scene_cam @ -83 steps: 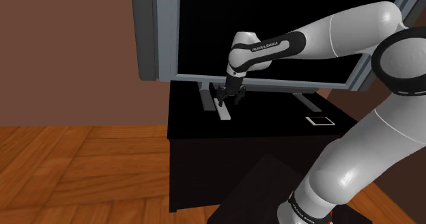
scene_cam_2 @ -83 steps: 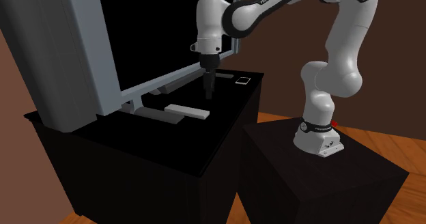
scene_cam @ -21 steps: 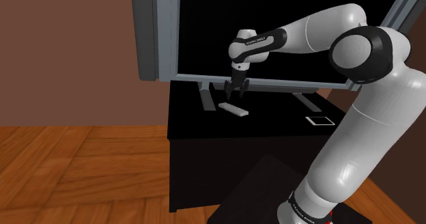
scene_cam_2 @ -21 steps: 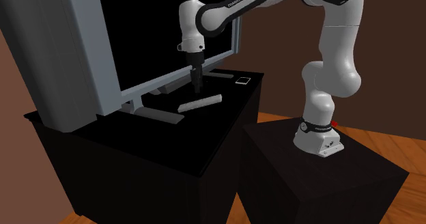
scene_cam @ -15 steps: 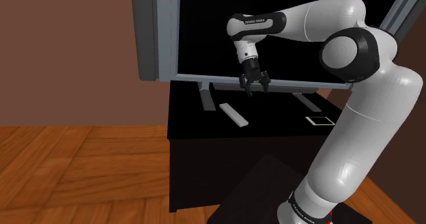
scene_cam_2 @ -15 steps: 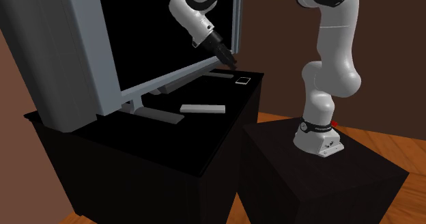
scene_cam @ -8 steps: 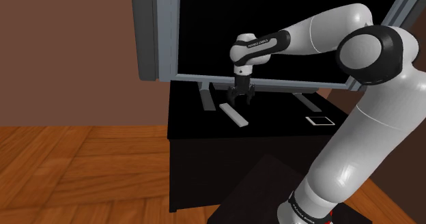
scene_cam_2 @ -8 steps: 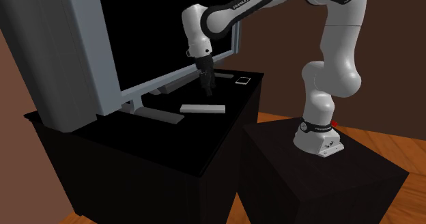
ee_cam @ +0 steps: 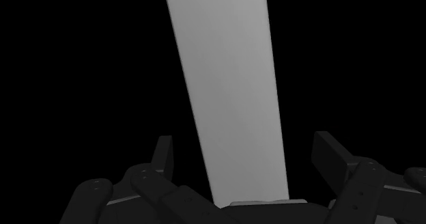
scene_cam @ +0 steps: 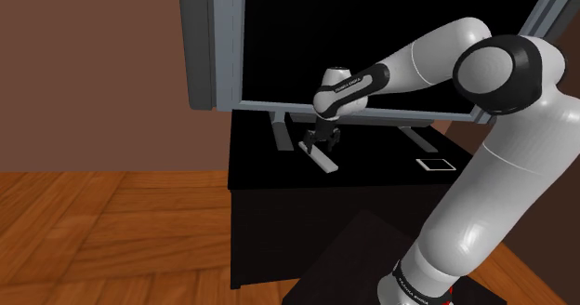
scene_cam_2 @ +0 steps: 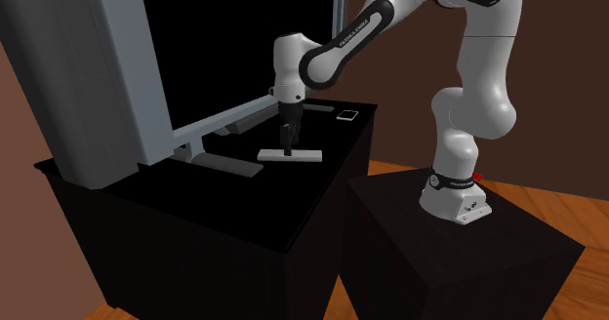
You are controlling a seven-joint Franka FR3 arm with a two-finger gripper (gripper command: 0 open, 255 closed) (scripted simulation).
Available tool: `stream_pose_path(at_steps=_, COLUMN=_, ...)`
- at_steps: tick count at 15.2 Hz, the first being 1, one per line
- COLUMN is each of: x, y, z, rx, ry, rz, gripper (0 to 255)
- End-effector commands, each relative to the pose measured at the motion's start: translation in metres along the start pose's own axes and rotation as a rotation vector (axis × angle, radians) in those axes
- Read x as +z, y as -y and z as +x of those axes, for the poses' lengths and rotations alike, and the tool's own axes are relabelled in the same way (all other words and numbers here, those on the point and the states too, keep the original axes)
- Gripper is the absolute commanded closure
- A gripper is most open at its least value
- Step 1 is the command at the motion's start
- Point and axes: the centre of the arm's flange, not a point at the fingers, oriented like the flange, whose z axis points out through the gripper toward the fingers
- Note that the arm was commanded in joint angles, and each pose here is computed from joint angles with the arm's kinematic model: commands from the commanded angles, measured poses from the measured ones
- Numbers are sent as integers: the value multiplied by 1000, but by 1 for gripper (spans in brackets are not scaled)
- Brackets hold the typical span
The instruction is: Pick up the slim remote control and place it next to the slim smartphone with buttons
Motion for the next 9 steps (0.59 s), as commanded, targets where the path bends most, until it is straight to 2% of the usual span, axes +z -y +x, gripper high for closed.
stream_pose_path(at_steps=1, x=10, y=1, z=0, rx=0, ry=-4, rz=1, gripper=0)
stream_pose_path(at_steps=4, x=24, y=1, z=0, rx=0, ry=-4, rz=1, gripper=0)
stream_pose_path(at_steps=9, x=24, y=1, z=0, rx=0, ry=-4, rz=1, gripper=0)
